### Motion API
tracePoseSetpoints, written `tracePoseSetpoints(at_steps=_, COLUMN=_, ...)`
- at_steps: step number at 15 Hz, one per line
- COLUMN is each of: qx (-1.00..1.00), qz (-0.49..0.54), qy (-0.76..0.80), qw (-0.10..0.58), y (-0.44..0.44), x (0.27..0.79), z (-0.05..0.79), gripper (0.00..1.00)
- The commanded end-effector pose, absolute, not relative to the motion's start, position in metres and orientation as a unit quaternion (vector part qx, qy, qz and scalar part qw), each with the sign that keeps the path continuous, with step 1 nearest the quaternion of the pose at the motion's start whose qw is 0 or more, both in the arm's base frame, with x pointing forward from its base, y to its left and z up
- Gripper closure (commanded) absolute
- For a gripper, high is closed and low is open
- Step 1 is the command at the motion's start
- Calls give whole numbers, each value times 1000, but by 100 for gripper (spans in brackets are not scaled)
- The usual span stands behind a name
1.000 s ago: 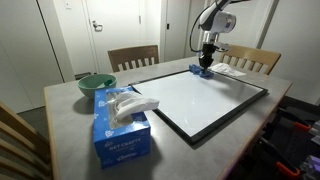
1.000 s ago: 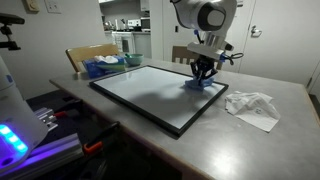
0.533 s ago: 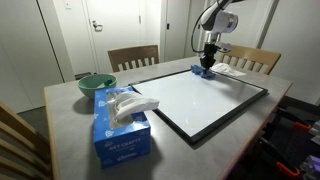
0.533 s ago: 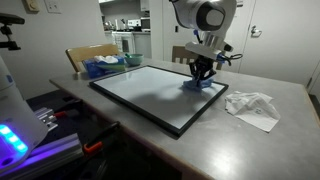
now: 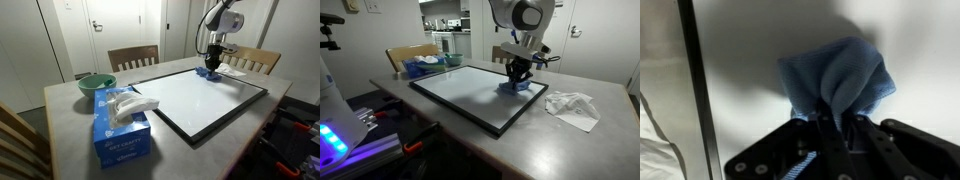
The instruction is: Use the blue cloth to wipe the whiteboard
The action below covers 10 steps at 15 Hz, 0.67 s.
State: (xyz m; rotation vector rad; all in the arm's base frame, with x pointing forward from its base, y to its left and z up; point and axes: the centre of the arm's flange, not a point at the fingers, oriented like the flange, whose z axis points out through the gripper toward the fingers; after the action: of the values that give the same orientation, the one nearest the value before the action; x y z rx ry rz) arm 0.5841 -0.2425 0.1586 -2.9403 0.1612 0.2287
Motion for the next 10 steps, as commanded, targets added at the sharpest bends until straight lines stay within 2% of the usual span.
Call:
tracePoseSetpoints(at_steps=1, qx=-989, qz=80, qy=68, qw=101, y=-236, x=553, z=162, gripper=97)
tracePoseSetpoints(at_steps=10, qx=-985, qz=86, qy=93, qw=114, y=-237, x=528, z=158, gripper=97)
